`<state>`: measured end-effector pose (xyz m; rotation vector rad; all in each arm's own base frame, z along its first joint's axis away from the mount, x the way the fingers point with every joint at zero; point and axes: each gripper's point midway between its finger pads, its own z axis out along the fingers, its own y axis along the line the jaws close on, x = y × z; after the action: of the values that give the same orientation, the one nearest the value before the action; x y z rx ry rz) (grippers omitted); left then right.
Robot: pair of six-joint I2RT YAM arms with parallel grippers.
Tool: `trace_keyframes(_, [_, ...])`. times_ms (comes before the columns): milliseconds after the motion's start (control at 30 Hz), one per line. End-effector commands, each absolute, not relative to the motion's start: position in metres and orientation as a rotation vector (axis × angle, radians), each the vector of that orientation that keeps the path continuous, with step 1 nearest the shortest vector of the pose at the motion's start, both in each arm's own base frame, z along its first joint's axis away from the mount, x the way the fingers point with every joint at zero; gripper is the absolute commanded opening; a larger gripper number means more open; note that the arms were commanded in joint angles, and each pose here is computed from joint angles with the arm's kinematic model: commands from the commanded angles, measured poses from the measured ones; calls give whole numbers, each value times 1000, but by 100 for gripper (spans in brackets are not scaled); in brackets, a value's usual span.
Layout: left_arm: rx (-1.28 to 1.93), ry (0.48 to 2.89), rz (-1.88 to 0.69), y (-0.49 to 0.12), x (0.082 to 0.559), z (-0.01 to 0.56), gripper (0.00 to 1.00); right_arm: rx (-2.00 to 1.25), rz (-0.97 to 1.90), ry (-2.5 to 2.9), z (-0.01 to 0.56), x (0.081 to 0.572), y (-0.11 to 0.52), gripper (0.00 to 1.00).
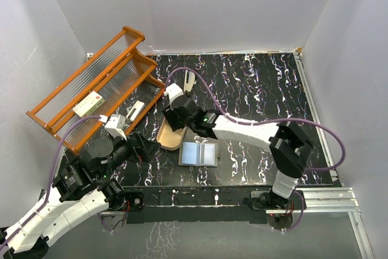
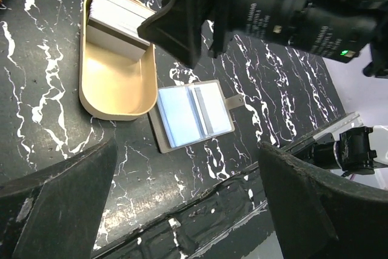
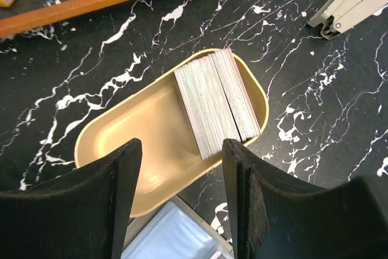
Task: Put the credit cards into the card holder
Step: Pick up the credit card from the storage box.
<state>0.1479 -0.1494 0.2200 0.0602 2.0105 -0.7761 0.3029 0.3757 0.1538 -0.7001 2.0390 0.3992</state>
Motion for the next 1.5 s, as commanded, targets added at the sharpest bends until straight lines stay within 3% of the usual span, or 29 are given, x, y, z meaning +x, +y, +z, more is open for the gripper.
trace_keyframes(0, [72,1985,-720,-136,147,231,99,-724,270,1998,156,326,384,55])
trace_keyframes(233, [53,1960,-620,-111,147,239,99,-806,167,2018,136,339,397,56])
trace_keyframes(700, [-73,1811,-671,-85,141,253,99,-901,10,2041,106,350,406,59])
trace_keyframes(1467, [-67,1839,-650,-87,143,247,99,-832,-38,2016,122,355,397,31])
